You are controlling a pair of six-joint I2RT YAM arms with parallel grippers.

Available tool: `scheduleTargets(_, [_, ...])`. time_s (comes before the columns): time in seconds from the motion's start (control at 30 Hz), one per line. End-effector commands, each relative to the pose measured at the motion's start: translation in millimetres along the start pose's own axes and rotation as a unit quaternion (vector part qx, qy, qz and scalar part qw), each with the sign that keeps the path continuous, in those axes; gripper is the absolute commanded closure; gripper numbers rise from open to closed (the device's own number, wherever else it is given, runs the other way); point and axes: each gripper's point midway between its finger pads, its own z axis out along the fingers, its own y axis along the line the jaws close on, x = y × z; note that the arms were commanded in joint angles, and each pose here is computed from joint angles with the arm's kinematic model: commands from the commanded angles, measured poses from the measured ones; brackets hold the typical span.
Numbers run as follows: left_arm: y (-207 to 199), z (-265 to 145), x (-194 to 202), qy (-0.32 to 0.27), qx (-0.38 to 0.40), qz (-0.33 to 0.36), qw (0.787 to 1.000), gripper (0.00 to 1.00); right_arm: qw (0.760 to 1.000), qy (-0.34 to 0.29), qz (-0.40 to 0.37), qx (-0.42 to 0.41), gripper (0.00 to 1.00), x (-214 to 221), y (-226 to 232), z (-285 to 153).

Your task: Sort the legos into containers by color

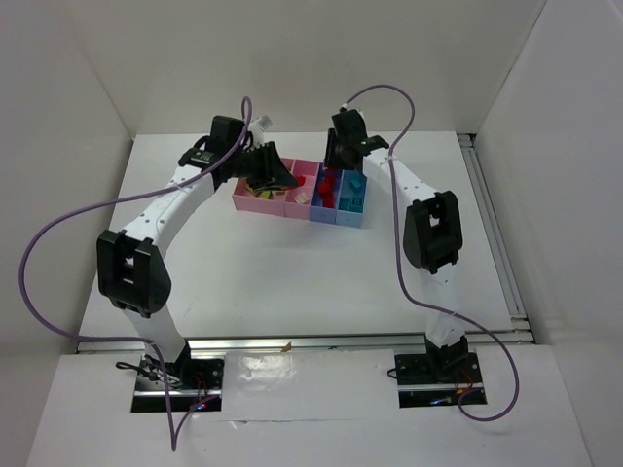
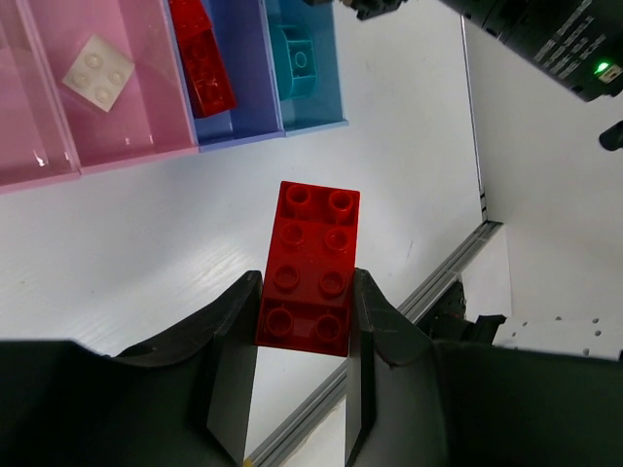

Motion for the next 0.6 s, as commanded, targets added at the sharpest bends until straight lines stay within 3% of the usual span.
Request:
scheduleTargets(0.0, [-10, 4, -2, 0.004, 0.006, 0.021, 1.0, 1.0, 1.0, -0.024, -0.005, -0.005, 0.44, -21, 9, -3])
scheduleTargets(0.13, [-17, 4, -5, 0.005, 0.009, 0.035, 0.999, 1.0, 1.0, -0.015, -0.006, -0.001, 0.35, -13, 6, -4])
scheduleTargets(0.43, [-21, 25, -12, 0.016, 0.017, 0.039, 0.999, 1.0, 0.998, -0.061, 0.001, 0.024, 0.35, -31, -10, -52])
scheduleTargets(0.53, [-21, 44, -9, 0.029, 0.018, 0.035, 0.999, 1.0, 0.993, -0.095, 0.016, 0.062, 0.33, -36, -38, -82])
scheduleTargets(0.57, [-28, 46, -14, 0.025, 0.024, 0.038, 0.999, 1.0, 0.992, -0.084, 0.019, 0.091, 0.33, -15, -55, -82])
